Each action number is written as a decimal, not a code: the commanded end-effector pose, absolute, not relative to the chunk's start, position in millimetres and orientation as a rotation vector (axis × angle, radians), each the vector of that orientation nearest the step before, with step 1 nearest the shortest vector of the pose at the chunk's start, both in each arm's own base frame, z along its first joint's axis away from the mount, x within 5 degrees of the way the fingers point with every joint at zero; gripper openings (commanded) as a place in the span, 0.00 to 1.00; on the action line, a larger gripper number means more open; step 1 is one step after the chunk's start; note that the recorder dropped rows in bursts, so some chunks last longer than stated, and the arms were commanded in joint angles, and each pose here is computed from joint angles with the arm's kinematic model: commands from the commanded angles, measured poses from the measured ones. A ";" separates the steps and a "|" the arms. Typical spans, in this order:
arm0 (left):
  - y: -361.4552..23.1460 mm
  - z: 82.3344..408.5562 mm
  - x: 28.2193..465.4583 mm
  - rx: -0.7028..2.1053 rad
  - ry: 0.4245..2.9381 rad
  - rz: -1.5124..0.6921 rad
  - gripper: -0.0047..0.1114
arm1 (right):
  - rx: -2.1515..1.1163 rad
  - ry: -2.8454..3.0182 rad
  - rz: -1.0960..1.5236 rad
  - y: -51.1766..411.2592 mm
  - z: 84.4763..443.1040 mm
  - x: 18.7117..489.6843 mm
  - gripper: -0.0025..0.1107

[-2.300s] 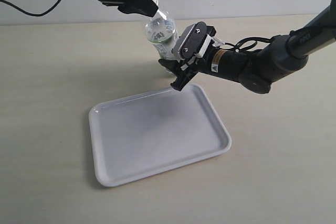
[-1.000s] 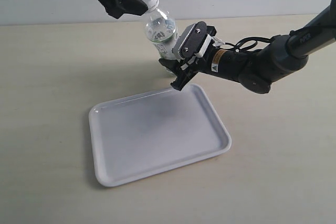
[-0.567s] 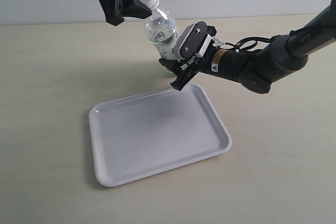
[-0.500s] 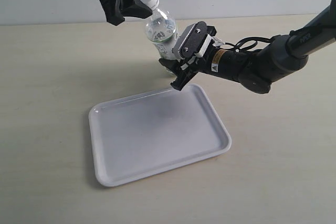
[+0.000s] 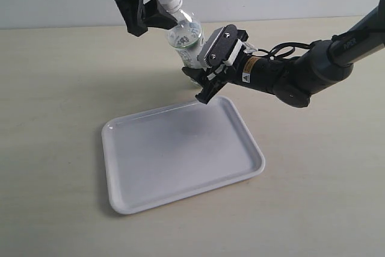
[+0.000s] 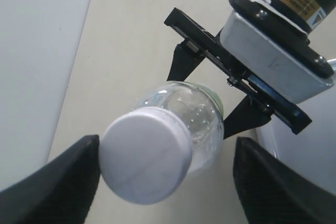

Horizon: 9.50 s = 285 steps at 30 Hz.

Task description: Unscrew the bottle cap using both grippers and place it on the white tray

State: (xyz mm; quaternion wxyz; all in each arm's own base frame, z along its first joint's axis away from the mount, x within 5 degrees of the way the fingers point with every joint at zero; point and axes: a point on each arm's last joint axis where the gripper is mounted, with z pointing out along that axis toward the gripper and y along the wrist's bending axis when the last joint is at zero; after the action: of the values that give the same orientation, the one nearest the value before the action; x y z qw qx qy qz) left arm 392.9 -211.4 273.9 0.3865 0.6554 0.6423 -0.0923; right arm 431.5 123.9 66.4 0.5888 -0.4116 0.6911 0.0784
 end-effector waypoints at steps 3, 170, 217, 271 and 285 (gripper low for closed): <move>-214.1 277.2 392.2 1.630 1.642 -0.258 0.63 | -0.934 1.589 0.181 122.2 72.3 434.1 0.02; -214.2 289.0 389.6 1.583 1.757 -0.342 0.61 | -0.968 1.554 0.134 122.4 74.0 437.8 0.02; -216.4 282.9 397.3 1.543 1.745 -0.319 0.04 | -0.966 1.584 0.130 121.2 71.8 437.9 0.02; -216.1 286.9 399.2 0.932 2.166 -0.609 0.54 | -0.947 1.606 0.124 119.8 71.0 438.7 0.02; -215.0 290.9 400.7 0.958 2.118 -0.564 0.04 | -0.942 1.613 0.129 119.7 70.8 438.7 0.02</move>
State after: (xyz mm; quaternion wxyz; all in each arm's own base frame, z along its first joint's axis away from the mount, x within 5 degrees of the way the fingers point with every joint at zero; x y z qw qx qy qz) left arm 402.4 -214.1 279.8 0.3470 0.3724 0.8319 -0.2212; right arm 436.8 121.6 67.0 0.5858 -0.4100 0.6967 0.0571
